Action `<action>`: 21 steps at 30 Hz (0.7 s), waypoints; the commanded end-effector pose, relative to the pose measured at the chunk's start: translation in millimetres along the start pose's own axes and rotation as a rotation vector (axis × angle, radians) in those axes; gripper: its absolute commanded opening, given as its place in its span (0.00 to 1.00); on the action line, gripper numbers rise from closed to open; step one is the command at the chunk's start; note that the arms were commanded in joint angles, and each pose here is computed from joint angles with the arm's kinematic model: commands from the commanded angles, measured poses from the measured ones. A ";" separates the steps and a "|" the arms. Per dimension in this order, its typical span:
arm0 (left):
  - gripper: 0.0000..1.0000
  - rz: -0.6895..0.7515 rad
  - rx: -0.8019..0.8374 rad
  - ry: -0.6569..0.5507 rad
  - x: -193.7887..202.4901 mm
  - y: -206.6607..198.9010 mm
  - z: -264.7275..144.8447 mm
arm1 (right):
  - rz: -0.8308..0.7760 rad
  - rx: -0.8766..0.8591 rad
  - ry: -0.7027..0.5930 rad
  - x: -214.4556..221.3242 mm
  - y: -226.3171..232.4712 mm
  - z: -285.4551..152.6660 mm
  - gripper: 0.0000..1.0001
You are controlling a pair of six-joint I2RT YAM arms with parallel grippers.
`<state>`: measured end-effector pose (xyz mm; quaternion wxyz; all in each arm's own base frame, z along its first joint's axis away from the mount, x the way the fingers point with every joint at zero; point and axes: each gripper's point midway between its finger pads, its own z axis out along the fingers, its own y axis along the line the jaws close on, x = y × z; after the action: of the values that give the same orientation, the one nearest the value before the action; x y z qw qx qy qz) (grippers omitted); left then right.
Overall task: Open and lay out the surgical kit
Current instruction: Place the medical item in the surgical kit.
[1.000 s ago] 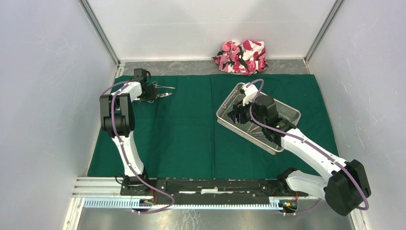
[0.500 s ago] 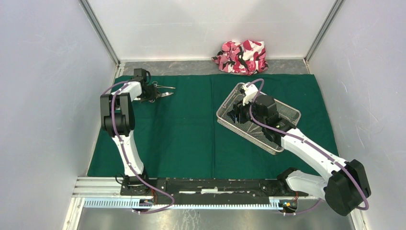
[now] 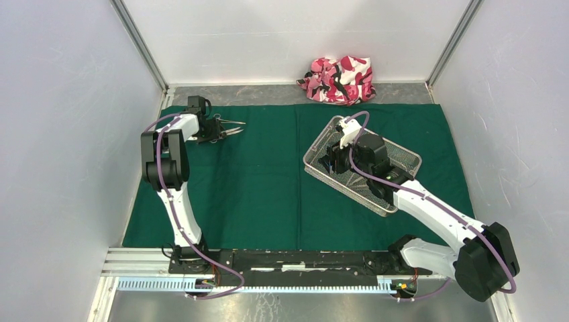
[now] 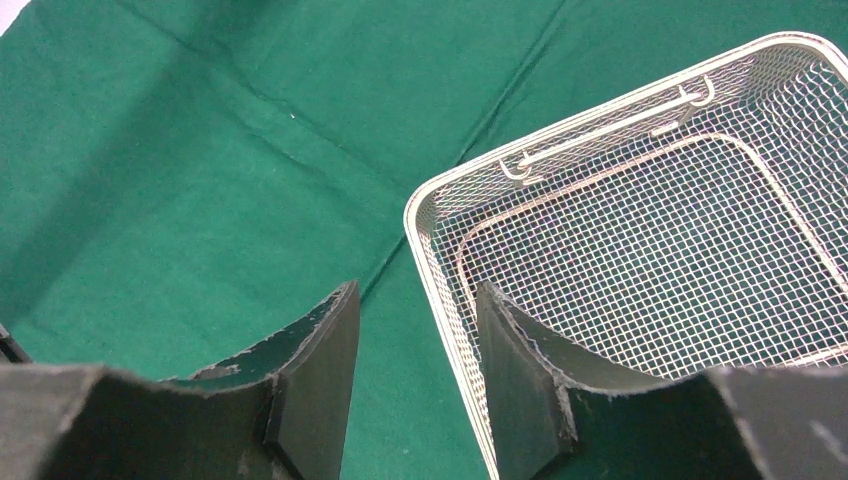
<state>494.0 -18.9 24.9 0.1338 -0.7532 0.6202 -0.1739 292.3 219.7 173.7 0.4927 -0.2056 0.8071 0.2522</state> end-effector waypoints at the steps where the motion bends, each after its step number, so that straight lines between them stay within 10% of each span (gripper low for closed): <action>1: 0.42 -0.003 -0.025 -0.004 -0.9 3.6 0.5 | 0.002 -0.018 -0.044 -10.5 3.0 0.5 0.52; 16: 0.67 0.297 0.188 0.046 15.4 5.9 -108.1 | 0.001 -0.003 -0.061 -24.0 3.5 -8.7 0.53; 21: 0.81 0.664 0.396 -0.002 53.7 15.2 -158.5 | -0.020 0.141 0.011 -7.2 -21.8 -21.4 0.58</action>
<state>433.7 -38.3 126.5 0.2266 -0.6305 0.7071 -0.2259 286.5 212.6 170.0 0.4825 -0.1997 0.8177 0.2423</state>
